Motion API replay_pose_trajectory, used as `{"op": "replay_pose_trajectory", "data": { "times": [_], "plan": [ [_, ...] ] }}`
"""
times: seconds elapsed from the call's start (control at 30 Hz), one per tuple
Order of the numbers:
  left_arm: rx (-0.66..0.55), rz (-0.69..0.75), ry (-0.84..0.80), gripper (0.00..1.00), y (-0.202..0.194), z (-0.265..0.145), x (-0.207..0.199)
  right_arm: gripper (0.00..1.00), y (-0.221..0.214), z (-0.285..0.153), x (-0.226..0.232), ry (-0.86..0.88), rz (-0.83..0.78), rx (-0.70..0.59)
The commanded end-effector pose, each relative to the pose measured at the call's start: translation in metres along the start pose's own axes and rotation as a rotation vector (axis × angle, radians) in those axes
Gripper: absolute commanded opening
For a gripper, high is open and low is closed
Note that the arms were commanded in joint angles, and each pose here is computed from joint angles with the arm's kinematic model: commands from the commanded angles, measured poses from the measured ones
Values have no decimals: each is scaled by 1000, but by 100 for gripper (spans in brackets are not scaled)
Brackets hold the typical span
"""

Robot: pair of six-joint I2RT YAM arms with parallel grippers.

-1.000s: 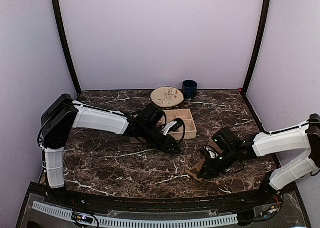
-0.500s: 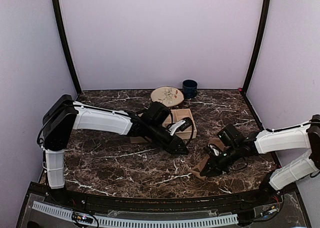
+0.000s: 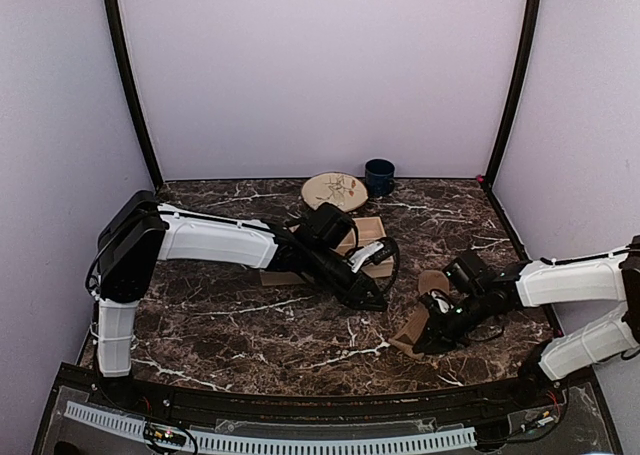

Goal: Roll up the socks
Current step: Roll the sock at the center of the board.

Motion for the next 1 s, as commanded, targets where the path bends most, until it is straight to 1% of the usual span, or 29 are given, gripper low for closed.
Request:
{"op": "replay_pose_trajectory", "data": {
  "times": [0.0, 0.17, 0.5, 0.8, 0.97],
  "plan": [
    [26, 32, -1, 26, 1, 4, -5, 4, 1, -6, -5, -12, 2, -23],
    [39, 69, 2, 26, 7, 11, -9, 4, 6, -15, -4, 0, 13, -45],
    [54, 97, 8, 25, 13, 22, -9, 4, 9, -16, -17, -17, 60, -42],
    [57, 129, 27, 25, 19, 35, -8, 5, 8, -17, -36, -31, 147, -27],
    [57, 137, 23, 25, 22, 44, -8, 5, 12, -18, -35, -33, 127, -22]
  ]
}}
Point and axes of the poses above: each gripper's point midway between its finger pads, its own z axis out along the fingers, its own x axis along the line the jaws close on, y = z × x, the point moved 9 cm from there along -z, back along the fingers, and after that the axes turned 2 degrees about z, right-handed, at the moved point
